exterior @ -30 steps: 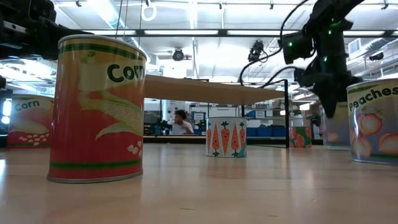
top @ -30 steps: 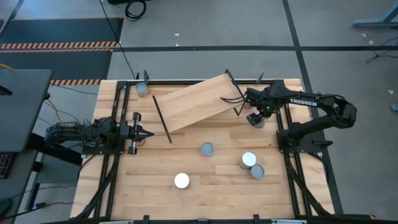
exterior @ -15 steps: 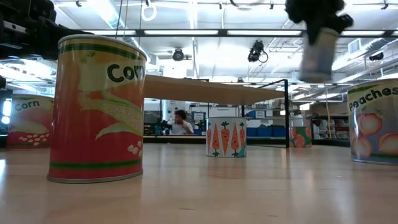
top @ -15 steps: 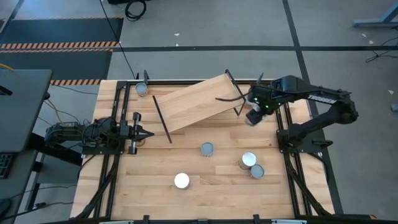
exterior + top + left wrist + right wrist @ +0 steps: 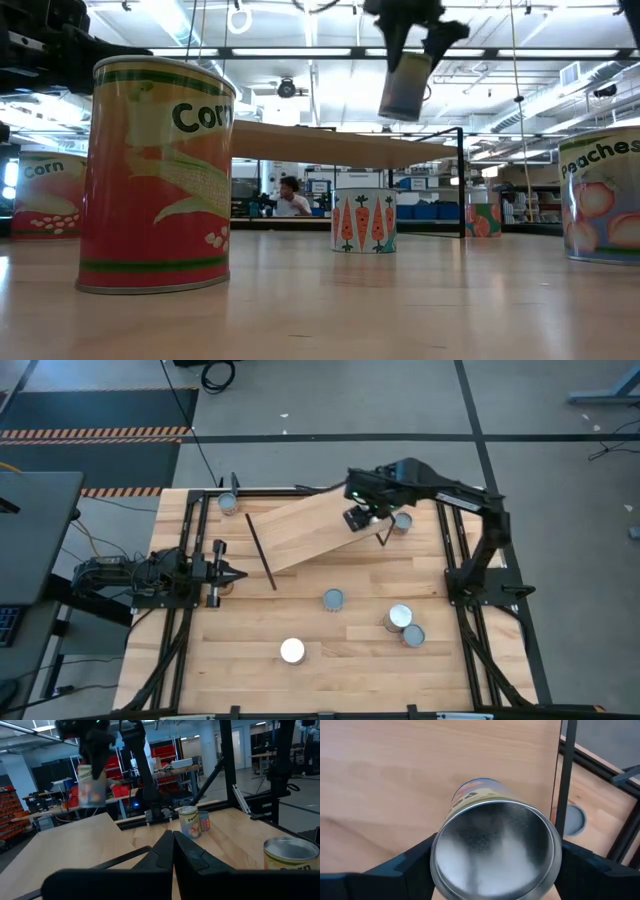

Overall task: Pick and place cans onto a shelf
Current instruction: Put the top canned peaches on the shelf

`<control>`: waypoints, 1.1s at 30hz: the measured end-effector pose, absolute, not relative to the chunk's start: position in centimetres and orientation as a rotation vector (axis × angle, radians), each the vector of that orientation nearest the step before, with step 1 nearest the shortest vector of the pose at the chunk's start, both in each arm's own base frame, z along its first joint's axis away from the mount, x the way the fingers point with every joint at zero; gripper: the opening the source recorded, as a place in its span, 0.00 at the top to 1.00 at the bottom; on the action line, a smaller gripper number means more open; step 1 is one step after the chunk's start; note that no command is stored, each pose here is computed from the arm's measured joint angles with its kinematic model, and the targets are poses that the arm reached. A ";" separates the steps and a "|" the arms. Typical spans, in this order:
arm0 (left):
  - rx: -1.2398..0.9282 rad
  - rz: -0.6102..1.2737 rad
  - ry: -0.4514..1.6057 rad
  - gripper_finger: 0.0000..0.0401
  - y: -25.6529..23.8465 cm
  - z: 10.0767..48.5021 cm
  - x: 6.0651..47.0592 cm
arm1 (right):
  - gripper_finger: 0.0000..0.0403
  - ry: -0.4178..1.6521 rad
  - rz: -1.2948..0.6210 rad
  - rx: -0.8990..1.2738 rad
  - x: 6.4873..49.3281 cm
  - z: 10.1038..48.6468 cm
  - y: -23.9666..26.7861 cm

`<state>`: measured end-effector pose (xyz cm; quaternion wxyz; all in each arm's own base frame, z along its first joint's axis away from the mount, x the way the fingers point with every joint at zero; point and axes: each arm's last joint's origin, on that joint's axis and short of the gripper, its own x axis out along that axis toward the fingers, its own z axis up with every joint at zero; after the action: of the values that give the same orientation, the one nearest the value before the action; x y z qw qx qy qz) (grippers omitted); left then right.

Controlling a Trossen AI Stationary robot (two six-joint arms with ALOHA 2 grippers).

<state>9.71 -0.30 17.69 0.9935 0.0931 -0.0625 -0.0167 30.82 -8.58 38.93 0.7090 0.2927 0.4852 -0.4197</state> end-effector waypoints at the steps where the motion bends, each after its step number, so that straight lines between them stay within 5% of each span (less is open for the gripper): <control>1: 0.187 -0.033 -0.125 0.97 -0.3 17.7 9.7 | 0.21 1.082 -0.943 0.654 31.1 38.6 -9.1; 8: 0.177 -0.033 -0.170 0.97 -0.3 18.1 9.6 | 0.18 1.089 -1.011 0.668 31.9 37.1 -12.4; 20: -0.429 -0.149 -0.461 0.97 -0.3 21.0 8.7 | 0.13 1.014 -1.025 0.725 31.9 36.5 -15.9; 33: -0.352 -0.039 -0.581 0.97 0.0 24.6 7.8 | 0.09 0.994 -0.972 0.622 28.5 39.9 -14.7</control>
<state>7.83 0.04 24.60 0.9428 -0.1724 -0.2847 -0.0191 28.54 -14.69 39.91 0.7240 0.2816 0.4502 -0.4403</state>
